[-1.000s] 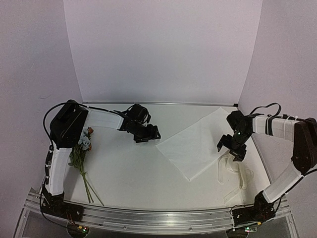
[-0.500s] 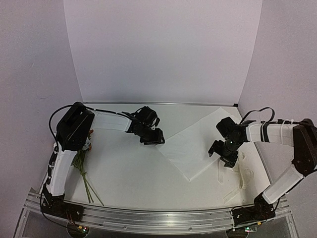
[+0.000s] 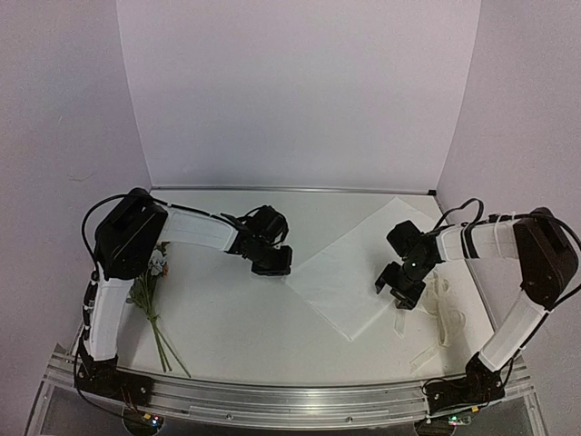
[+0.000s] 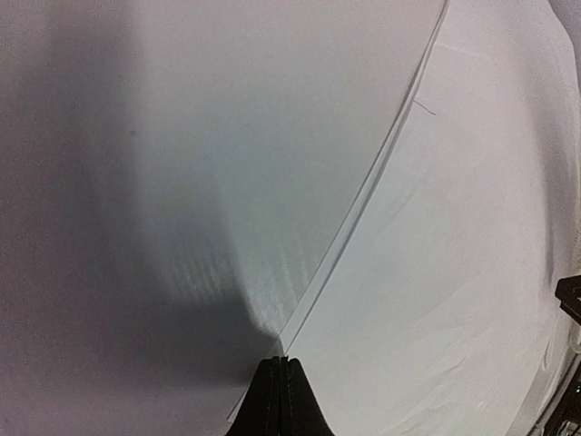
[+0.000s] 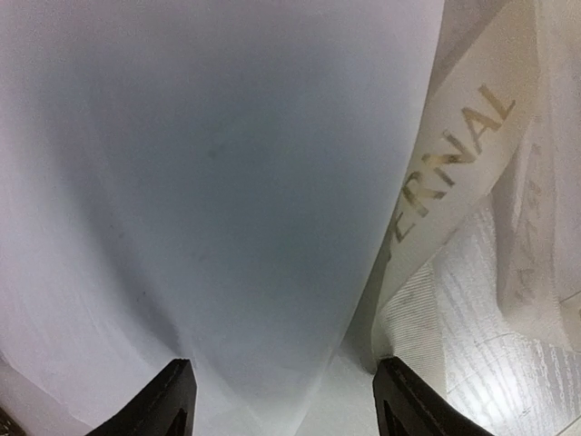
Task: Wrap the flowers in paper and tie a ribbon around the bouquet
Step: Pick up the folded wrapping paper from the center of the board.
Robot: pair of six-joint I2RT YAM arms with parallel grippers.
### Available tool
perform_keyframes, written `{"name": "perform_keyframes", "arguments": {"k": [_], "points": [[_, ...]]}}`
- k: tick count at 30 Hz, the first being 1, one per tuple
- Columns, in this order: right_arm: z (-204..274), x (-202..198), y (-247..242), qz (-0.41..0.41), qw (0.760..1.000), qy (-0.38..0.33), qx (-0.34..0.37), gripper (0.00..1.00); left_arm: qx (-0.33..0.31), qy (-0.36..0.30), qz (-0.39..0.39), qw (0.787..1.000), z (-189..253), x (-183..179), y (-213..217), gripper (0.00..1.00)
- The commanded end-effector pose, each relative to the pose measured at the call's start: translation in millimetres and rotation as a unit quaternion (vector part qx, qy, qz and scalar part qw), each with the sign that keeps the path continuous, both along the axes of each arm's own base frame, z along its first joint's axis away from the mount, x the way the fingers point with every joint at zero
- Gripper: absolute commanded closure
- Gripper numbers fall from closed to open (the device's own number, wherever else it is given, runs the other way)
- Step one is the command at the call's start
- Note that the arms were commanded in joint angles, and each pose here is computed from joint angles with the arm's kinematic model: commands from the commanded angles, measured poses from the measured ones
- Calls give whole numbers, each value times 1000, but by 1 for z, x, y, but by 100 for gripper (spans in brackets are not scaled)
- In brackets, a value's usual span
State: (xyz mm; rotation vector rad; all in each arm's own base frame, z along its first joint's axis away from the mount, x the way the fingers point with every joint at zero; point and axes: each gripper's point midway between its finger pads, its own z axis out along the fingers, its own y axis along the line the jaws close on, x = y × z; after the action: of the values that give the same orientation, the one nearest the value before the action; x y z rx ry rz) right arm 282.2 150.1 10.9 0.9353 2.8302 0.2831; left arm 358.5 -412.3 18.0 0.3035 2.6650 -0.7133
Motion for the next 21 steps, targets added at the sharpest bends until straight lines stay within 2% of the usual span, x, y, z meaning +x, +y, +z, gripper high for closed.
{"name": "perform_keyframes", "arguments": {"k": [1, 10, 14, 15, 17, 19, 21], "points": [[5, 12, 31, 31, 999, -12, 17, 36, -5, -8, 34, 999, 27, -14, 25, 100], [4, 6, 81, 112, 993, 7, 22, 67, -17, 8, 79, 997, 41, -55, 74, 100], [7, -1, 90, 155, 988, 14, 10, 85, -13, 5, 97, 995, 50, -66, 94, 99], [8, -3, 92, 166, 986, 17, 9, 90, -9, 5, 101, 995, 52, -67, 99, 94], [9, -6, 97, 186, 982, 23, 15, 99, -4, 7, 112, 994, 56, -68, 112, 76], [12, -8, 104, 207, 978, 23, 25, 100, -19, 17, 120, 992, 60, -68, 124, 59], [17, -10, 114, 233, 971, 19, 39, 100, -46, 30, 126, 991, 63, -68, 134, 48]]}}
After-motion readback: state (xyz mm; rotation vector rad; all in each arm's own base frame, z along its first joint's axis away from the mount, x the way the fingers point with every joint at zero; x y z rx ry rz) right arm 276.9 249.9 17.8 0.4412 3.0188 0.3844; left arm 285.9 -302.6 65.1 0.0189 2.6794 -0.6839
